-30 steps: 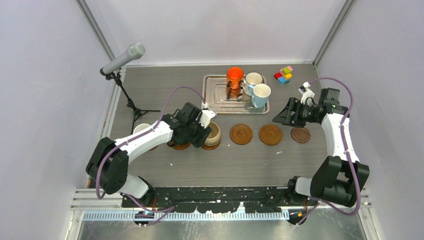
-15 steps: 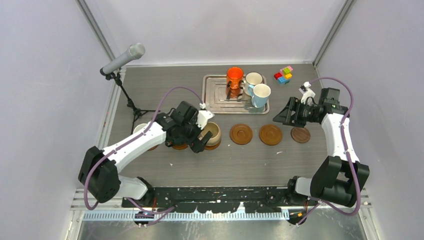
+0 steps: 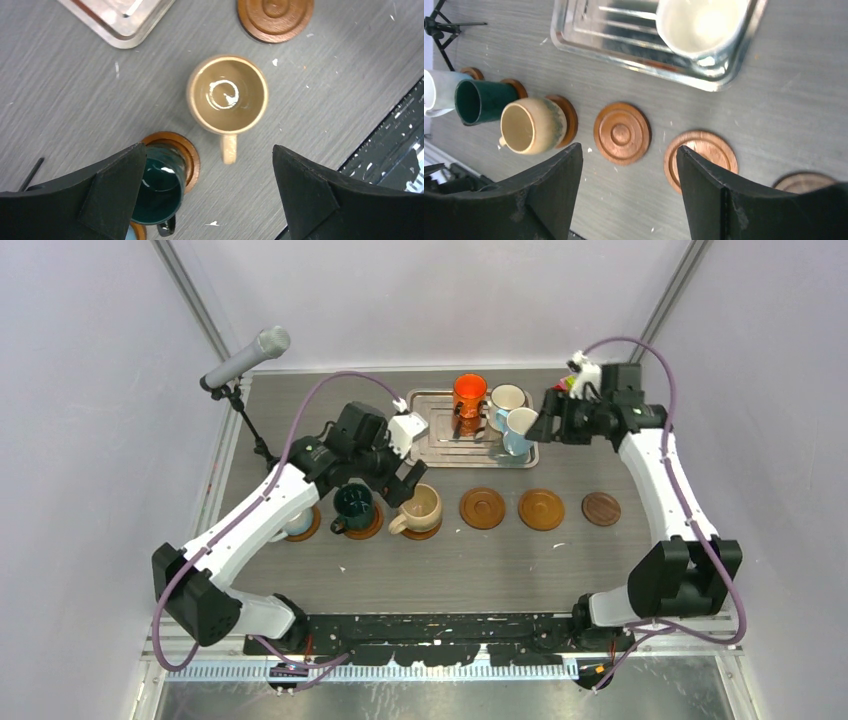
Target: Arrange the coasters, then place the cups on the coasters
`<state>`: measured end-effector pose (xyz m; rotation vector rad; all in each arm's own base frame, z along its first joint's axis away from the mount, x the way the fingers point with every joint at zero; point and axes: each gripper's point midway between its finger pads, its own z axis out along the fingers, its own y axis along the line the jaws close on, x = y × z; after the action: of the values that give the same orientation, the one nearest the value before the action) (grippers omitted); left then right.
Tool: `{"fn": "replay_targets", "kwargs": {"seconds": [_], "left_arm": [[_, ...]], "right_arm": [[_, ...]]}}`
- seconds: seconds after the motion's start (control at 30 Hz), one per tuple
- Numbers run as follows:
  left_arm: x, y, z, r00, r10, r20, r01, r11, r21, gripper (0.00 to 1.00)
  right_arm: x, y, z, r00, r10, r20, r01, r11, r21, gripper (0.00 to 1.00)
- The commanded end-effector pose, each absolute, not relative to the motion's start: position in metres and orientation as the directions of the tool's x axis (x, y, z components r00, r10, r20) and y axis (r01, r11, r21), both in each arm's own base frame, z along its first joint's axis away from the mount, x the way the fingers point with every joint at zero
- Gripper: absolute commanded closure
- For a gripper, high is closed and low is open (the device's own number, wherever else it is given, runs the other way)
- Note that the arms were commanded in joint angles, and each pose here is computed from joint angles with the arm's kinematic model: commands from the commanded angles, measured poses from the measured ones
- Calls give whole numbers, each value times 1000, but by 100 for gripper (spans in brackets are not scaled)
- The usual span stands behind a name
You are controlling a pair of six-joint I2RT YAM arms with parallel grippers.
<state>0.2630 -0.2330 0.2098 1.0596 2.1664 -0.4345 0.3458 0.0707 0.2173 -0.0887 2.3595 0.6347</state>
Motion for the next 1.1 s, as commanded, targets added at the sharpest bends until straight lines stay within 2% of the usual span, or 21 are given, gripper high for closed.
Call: {"fn": "replay_targets", "kwargs": {"seconds": [0.0, 0.13, 0.27, 0.37, 0.47, 0.8, 1.07], "left_arm": [[281, -216, 236, -462, 497, -734, 717, 697, 20, 0], [292, -198, 235, -536, 437, -722, 624, 781, 10, 0], [297, -184, 234, -585, 357, -728, 544, 839, -26, 0], [300, -177, 236, -585, 308, -750, 508, 861, -42, 0], [302, -173, 237, -578, 295, -761, 493, 869, -38, 0], [305, -171, 241, -577, 266, -772, 467, 883, -44, 0], [306, -172, 242, -581, 258, -772, 463, 885, -52, 0]], "right_arm": [[395, 103, 252, -669, 97, -737, -221, 921, 321, 23], [433, 149, 245, -654, 104, -750, -141, 956, 255, 23], [460, 191, 233, -618, 71, -783, -101, 980, 169, 28], [477, 216, 213, -620, 55, -783, -78, 988, 131, 33], [496, 233, 197, -620, 67, -781, -50, 991, 125, 34], [545, 245, 163, -589, 105, -801, 54, 994, 90, 35], [565, 249, 142, -585, 115, -803, 87, 993, 79, 38]]}}
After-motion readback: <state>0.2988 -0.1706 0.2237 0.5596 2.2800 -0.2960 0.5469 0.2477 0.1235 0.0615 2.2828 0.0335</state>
